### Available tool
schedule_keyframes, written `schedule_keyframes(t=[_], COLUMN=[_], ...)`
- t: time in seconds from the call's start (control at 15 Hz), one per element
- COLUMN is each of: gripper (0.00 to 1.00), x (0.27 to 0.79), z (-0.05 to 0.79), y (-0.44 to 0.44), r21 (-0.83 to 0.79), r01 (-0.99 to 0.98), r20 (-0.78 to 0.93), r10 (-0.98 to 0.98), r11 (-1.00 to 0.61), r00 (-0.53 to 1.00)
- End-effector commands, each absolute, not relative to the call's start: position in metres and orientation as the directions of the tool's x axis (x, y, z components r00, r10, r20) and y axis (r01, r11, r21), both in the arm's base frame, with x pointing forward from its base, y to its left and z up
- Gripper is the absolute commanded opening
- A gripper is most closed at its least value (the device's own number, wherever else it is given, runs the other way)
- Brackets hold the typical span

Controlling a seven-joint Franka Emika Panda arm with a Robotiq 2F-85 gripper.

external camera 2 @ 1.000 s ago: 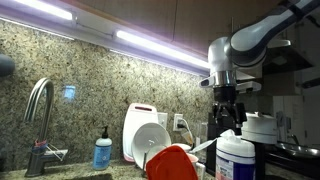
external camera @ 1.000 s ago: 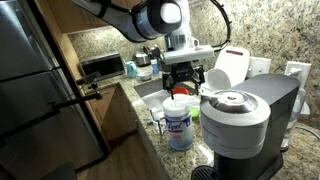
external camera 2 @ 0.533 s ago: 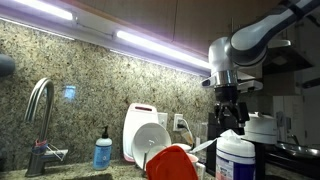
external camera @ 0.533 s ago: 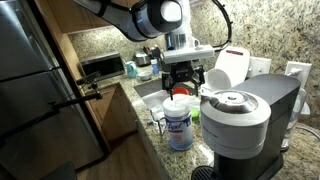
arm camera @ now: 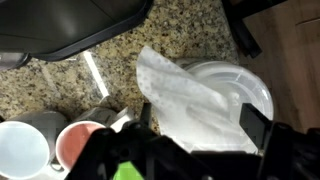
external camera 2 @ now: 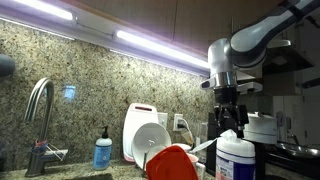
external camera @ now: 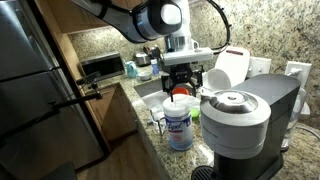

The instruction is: Remove a wipe from the container

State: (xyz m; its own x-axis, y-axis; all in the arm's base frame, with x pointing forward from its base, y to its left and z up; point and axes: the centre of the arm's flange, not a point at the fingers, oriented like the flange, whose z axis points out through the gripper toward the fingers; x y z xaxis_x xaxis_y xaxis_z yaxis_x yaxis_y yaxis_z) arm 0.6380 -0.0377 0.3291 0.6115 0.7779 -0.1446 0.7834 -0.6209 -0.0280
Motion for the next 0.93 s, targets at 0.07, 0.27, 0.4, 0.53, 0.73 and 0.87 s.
schedule_keyframes(t=[0.07, 0.27, 0.4, 0.53, 0.73, 0.87], gripper=[0.51, 0.27, 0.13, 0.01, 0.00, 0.01], x=[0.639, 0.640, 0.641, 0.641, 0.643, 0.642], z=[0.331, 0.334, 0.340, 0.352, 0.370, 0.382], y=[-0.038, -0.036, -0.036, -0.038, -0.039, -0.039], r21=[-0.022, -0.009, 0.005, 0.025, 0.065, 0.096], r01=[0.783, 0.781, 0.783, 0.777, 0.758, 0.748], r20=[-0.138, -0.149, -0.158, -0.161, -0.152, -0.153], r10=[0.778, 0.773, 0.773, 0.764, 0.744, 0.733], r11=[-0.621, -0.624, -0.622, -0.629, -0.649, -0.657], r00=[0.613, 0.616, 0.615, 0.624, 0.651, 0.663])
